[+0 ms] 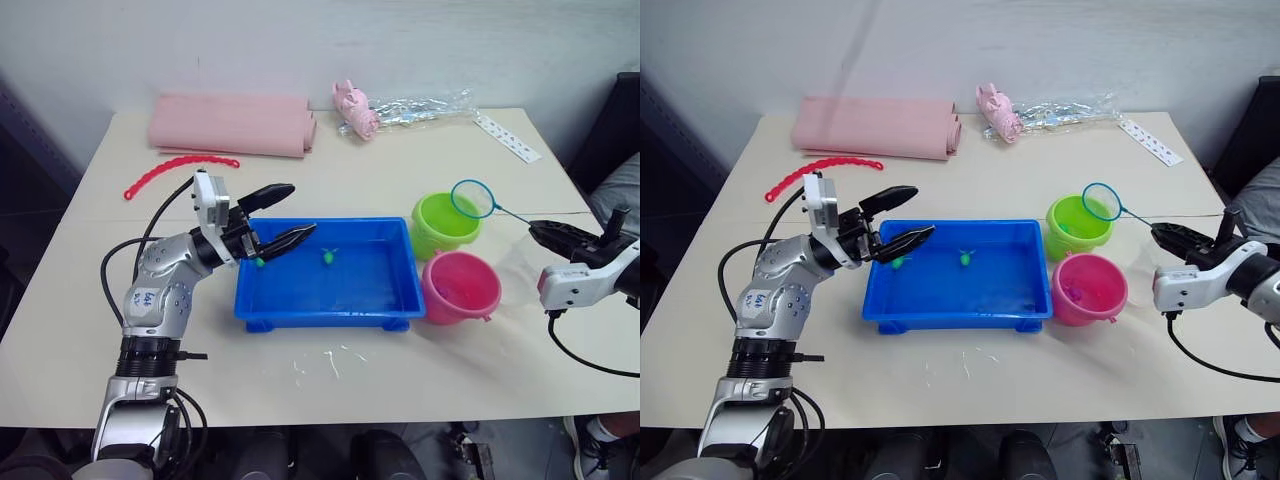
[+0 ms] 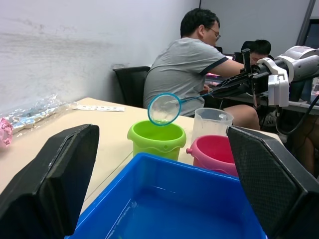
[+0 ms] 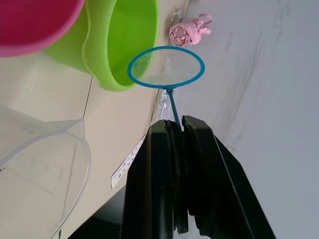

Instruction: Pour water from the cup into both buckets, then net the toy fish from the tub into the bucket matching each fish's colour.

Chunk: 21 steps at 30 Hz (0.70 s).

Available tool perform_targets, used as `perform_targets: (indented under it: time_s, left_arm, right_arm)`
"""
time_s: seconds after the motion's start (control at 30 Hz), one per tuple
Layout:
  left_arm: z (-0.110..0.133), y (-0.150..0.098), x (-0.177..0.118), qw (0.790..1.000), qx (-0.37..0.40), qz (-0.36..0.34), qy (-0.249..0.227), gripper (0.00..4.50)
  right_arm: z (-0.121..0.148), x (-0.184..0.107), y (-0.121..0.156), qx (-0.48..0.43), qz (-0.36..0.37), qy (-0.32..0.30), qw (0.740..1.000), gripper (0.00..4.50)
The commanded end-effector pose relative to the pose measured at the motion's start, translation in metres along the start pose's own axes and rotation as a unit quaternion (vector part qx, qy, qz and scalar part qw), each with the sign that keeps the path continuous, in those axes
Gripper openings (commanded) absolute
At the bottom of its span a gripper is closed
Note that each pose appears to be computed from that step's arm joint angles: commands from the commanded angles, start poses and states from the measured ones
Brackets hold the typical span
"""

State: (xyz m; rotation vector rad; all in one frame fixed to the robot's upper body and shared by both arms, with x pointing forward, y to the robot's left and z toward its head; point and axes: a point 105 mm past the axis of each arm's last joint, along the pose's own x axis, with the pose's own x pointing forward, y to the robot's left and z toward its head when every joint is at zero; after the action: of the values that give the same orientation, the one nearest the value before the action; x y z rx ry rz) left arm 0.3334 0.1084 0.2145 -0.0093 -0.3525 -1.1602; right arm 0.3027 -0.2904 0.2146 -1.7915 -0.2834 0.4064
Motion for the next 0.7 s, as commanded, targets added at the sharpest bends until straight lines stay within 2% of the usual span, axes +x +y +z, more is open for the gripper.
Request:
perform_targets:
  time_s: [0.03, 0.13, 0.2, 0.3, 0.33, 0.4, 0.47, 0.53, 0.6, 0.67, 0.7]
  left_arm:
    - [0.009, 0.001, -0.003, 1.0, 0.023, -0.004, -0.006, 4.47]
    - [0.013, 0.0, -0.016, 0.999, 0.036, -0.01, 0.0, 4.47]
    - [0.017, 0.003, -0.029, 0.999, 0.038, -0.002, 0.005, 4.47]
    - [0.018, 0.005, -0.045, 0.999, 0.039, 0.003, 0.023, 4.47]
    - [0.017, 0.007, -0.053, 0.999, 0.039, 0.007, 0.034, 4.47]
    - [0.014, 0.007, -0.073, 0.997, 0.032, 0.014, 0.068, 4.47]
    - [0.011, 0.006, -0.087, 0.995, 0.03, 0.018, 0.091, 4.47]
    - [0.009, 0.005, -0.101, 0.993, 0.029, 0.031, 0.11, 4.47]
    - [0.009, 0.003, -0.11, 0.991, 0.031, 0.043, 0.122, 4.47]
    - [0.009, 0.002, -0.116, 0.99, 0.033, 0.055, 0.128, 4.47]
    - [0.008, 0.001, -0.12, 0.989, 0.03, 0.061, 0.131, 4.47]
  right_arm:
    - [0.002, -0.002, -0.025, 0.105, -0.088, -0.009, 0.99, 0.0]
    - [0.007, -0.003, -0.034, 0.256, -0.12, -0.039, 0.958, 0.0]
    - [0.014, 0.0, -0.045, 0.396, -0.131, -0.081, 0.905, 0.0]
    - [0.033, 0.004, -0.059, 0.515, -0.109, -0.15, 0.837, 0.0]
    - [0.043, 0.006, -0.059, 0.527, -0.083, -0.168, 0.829, 0.0]
    - [0.075, 0.008, -0.05, 0.579, 0.018, -0.214, 0.787, 0.0]
    - [0.095, 0.009, -0.044, 0.613, 0.081, -0.233, 0.751, 0.0]
    - [0.105, 0.015, -0.03, 0.64, 0.139, -0.196, 0.73, 0.0]
    - [0.109, 0.023, -0.016, 0.646, 0.183, -0.14, 0.728, 0.0]
    - [0.115, 0.026, -0.009, 0.659, 0.219, -0.125, 0.709, 0.0]
    - [0.12, 0.027, -0.008, 0.67, 0.239, -0.128, 0.691, 0.0]
